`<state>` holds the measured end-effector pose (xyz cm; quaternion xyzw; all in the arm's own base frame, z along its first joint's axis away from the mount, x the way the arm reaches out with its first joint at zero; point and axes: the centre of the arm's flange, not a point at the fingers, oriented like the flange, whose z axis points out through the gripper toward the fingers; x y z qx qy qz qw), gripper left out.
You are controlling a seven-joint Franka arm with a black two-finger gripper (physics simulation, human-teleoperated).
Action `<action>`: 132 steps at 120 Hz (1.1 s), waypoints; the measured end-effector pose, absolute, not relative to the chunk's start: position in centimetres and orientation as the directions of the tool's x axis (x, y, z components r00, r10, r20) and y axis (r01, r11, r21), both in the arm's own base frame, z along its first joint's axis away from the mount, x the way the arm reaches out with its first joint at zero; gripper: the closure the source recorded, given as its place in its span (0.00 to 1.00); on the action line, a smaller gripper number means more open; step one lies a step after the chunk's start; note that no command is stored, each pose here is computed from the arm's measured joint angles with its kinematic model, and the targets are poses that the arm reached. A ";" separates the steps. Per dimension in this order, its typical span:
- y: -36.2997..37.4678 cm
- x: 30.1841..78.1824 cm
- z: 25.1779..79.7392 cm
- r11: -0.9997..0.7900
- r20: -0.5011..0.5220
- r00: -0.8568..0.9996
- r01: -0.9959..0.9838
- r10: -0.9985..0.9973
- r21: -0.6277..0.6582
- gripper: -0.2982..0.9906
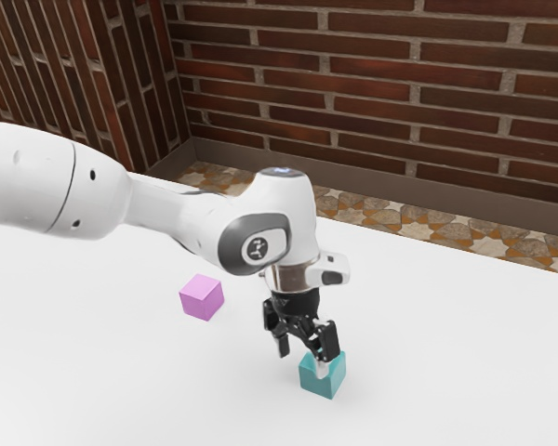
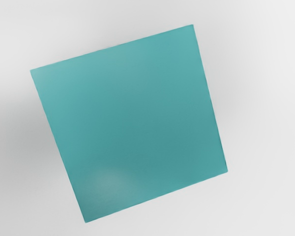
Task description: Pick up the blue block with one arm, and put the blue block on the pink block with one arm
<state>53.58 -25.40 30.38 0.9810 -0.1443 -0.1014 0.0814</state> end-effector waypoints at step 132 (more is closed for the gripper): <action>-26.6 56.6 26.2 -0.986 -0.201 0.968 -0.130 -0.149 0.108 0.44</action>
